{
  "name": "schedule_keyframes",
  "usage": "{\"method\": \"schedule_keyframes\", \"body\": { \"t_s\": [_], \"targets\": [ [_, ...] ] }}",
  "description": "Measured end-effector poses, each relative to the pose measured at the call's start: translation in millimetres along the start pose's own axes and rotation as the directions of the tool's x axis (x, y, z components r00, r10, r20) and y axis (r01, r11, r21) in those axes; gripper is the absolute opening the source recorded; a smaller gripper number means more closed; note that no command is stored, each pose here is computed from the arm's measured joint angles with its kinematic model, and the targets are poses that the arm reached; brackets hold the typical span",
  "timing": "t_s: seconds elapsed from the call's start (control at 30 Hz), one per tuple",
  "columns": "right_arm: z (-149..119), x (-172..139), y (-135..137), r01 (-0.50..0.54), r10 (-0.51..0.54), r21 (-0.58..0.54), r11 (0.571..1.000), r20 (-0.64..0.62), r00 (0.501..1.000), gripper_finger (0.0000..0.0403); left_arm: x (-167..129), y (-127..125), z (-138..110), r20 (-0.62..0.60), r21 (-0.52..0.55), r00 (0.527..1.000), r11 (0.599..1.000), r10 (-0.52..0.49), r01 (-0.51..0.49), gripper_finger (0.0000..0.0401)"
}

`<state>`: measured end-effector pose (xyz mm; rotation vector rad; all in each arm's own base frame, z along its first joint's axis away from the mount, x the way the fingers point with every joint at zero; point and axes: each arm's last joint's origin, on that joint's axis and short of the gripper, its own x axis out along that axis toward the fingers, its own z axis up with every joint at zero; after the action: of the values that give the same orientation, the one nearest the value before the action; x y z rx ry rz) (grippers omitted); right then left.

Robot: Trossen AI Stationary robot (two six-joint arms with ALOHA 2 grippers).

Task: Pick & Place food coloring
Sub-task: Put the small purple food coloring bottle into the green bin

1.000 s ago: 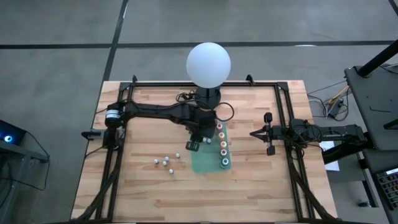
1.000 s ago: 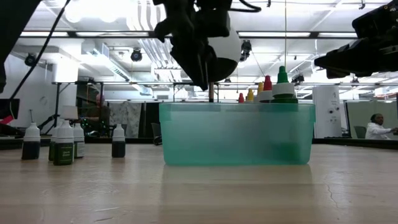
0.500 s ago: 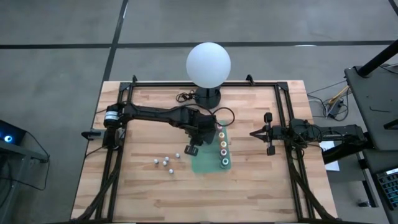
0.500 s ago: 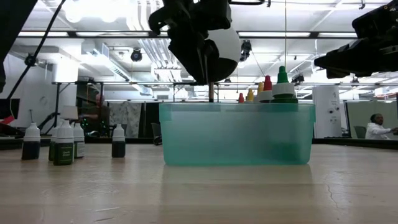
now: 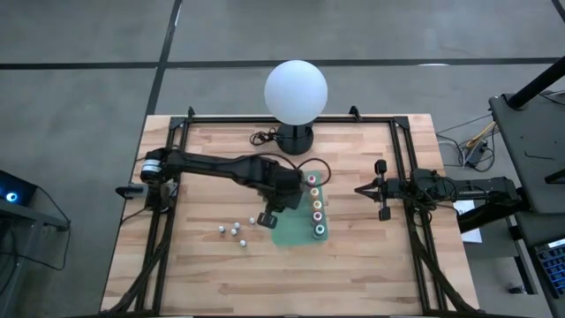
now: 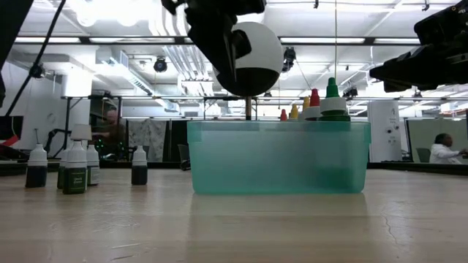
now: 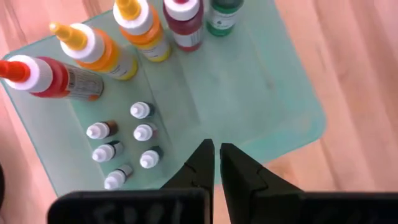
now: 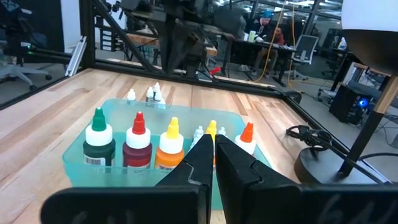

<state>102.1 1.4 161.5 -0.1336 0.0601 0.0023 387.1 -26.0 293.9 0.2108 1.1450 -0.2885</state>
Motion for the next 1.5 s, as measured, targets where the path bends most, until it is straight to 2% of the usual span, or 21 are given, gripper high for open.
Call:
{"method": "schedule_keyframes", "body": {
  "t_s": [0.2, 0.5, 0.8, 0.97, 1.17, 1.3, 1.5],
  "targets": [
    [0.0, 0.0, 0.0, -0.001, 0.001, -0.001, 1.000, 0.000, 1.000, 0.0009, -4.2, -9.6, -4.9, -0.002, -0.089, 0.999, 0.995, -0.034, 0.034, 0.0000],
    [0.0, 0.0, 0.0, -0.001, 0.001, -0.002, 1.000, 0.000, 1.000, 0.0009, 0.1, -23.3, -32.5, -0.038, -0.209, 0.998, 0.977, -0.051, 0.042, 0.0000],
    [0.0, 0.1, -0.1, 0.002, -0.002, -0.001, 1.000, 0.000, 1.000, 0.0009, 8.7, -31.4, -65.3, -0.058, -0.377, 0.997, 0.926, -0.056, 0.030, 0.0000],
    [0.0, 0.0, -0.1, 0.001, -0.001, -0.001, 1.000, 0.000, 1.000, 0.0009, 9.1, -34.2, -78.3, -0.073, -0.415, 0.996, 0.910, -0.059, 0.023, 0.0000],
    [0.0, 0.0, -0.1, 0.001, -0.001, 0.000, 1.000, 0.000, 1.000, 0.0009, 5.5, -35.2, -81.8, -0.067, -0.434, 0.996, 0.901, -0.058, 0.023, 0.0003],
    [0.0, 0.0, -0.1, 0.001, -0.001, 0.000, 1.000, 0.000, 1.000, 0.0009, 6.0, -36.0, -82.2, -0.061, -0.464, 0.994, 0.884, -0.091, 0.053, 0.0025],
    [0.0, 0.0, -0.1, 0.001, -0.001, -0.002, 1.000, 0.000, 1.000, 0.0009, 6.5, -36.4, -82.6, -0.063, -0.497, 0.993, 0.866, -0.098, 0.054, 0.0090]
  ]
}}
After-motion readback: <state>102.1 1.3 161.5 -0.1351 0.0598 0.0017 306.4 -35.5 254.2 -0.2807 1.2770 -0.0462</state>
